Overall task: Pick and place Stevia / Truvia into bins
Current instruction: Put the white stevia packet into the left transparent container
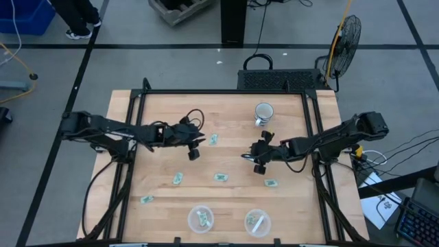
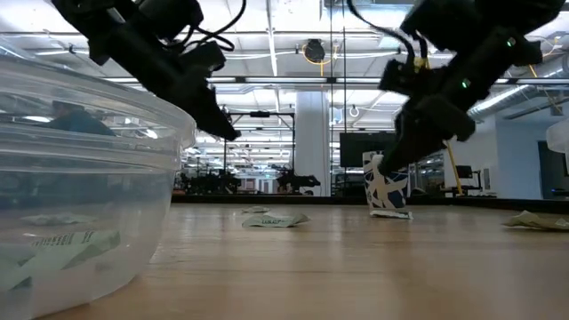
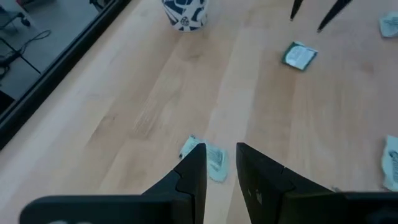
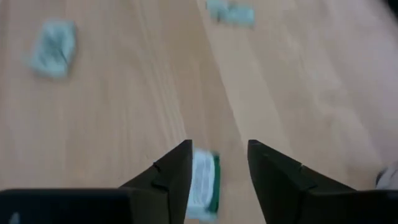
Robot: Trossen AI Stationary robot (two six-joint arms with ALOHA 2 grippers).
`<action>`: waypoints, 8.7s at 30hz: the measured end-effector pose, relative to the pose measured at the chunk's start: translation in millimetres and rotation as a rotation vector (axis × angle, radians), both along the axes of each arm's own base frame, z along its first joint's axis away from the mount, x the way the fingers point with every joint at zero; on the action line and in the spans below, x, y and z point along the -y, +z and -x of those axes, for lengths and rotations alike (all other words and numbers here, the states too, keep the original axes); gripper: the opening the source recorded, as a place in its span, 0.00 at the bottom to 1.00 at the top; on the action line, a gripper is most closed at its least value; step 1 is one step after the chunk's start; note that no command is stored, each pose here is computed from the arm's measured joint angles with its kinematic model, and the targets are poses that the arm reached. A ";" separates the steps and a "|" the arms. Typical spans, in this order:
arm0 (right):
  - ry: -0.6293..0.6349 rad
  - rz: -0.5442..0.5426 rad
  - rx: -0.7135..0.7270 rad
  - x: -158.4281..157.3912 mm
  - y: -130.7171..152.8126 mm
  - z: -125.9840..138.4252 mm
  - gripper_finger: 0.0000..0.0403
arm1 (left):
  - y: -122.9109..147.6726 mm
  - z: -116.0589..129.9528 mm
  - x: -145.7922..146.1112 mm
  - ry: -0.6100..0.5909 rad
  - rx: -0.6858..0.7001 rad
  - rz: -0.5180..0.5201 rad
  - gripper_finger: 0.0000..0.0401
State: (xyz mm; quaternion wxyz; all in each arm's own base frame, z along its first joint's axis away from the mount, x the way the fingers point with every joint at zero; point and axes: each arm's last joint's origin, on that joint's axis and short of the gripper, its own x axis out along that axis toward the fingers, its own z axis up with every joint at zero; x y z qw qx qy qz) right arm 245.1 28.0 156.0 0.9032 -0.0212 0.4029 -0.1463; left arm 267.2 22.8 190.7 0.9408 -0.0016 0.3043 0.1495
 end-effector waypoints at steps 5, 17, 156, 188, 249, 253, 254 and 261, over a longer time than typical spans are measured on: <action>-0.076 -0.056 -0.022 2.2 -20.2 12.5 0.39 | -10.7 -7.6 -2.4 0.008 -0.002 0.028 0.23; -0.027 -0.052 0.165 2.3 -22.3 12.3 0.39 | -56.8 -32.4 -4.1 0.008 -0.024 0.019 0.23; 0.039 -0.095 0.253 9.0 -14.5 4.1 0.39 | -45.2 9.9 234.7 -0.518 -0.090 0.548 0.05; 0.091 -0.047 0.350 8.6 -5.2 -1.8 0.39 | 34.0 100.2 172.5 -0.031 -0.354 0.616 0.21; 0.113 -0.028 0.435 7.7 2.8 -5.7 0.39 | -47.1 99.2 214.4 0.135 -0.611 0.473 0.06; 0.113 -0.028 0.436 7.7 2.8 -5.7 0.39 | -39.4 73.4 220.5 -0.029 -0.421 0.527 0.04; 0.113 -0.028 0.436 7.7 2.8 -5.7 0.39 | -36.0 66.3 221.2 -0.075 -0.368 0.533 0.04; 0.113 -0.028 0.435 7.7 2.8 -5.7 0.39 | -16.3 32.0 220.8 -0.291 -0.115 0.570 0.10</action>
